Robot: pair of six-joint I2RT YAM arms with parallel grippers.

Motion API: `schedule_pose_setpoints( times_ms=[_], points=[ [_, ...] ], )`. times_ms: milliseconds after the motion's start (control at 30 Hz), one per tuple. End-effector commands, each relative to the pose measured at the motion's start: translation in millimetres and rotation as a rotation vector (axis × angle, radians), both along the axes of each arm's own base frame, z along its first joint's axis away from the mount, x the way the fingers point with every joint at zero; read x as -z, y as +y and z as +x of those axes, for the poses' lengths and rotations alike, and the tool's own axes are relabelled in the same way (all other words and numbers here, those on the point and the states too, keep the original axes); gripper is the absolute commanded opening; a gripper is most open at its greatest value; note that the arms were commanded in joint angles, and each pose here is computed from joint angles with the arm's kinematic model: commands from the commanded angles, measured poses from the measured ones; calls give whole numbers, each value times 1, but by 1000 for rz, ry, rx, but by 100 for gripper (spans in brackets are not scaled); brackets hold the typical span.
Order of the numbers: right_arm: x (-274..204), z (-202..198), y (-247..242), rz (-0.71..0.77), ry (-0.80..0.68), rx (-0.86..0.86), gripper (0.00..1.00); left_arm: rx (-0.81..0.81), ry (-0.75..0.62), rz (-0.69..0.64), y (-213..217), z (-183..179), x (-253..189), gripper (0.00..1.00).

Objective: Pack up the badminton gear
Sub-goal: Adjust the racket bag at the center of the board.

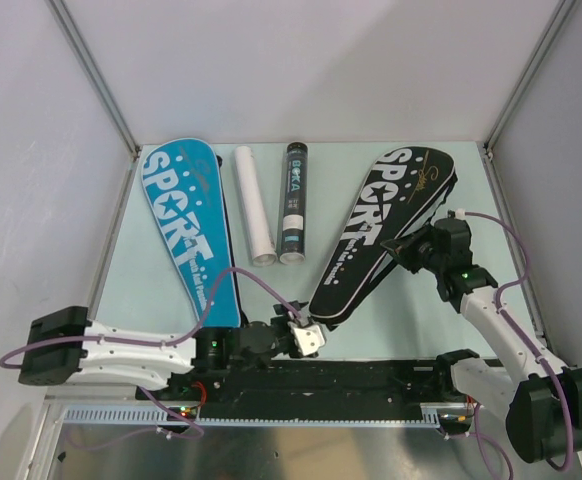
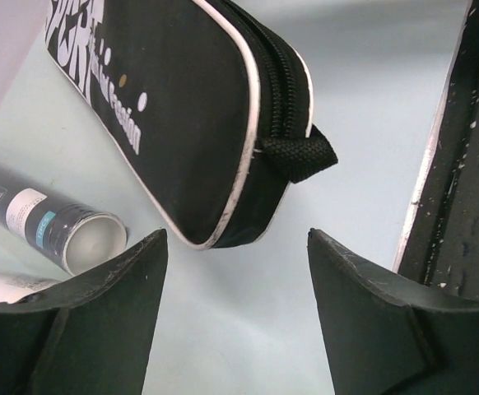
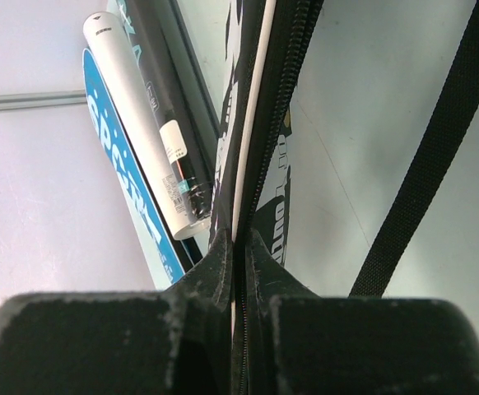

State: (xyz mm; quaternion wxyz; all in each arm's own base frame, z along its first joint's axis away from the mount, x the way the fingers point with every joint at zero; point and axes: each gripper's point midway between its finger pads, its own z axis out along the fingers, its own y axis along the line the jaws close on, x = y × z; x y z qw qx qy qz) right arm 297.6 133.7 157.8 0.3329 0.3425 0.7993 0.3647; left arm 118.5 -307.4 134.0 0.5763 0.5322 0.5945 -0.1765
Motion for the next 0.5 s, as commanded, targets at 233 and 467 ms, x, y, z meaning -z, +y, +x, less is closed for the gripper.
schedule_pose_setpoints(
  times_ms=[233, 467],
  points=[
    [-45, 14, 16, 79, -125, -47, 0, -48, -131, -70, -32, 17, -22, 68],
    [-37, 8, 12, 34, -111, -45, 1, -41, -138, -64, -37, 16, -21, 50]
  ],
)
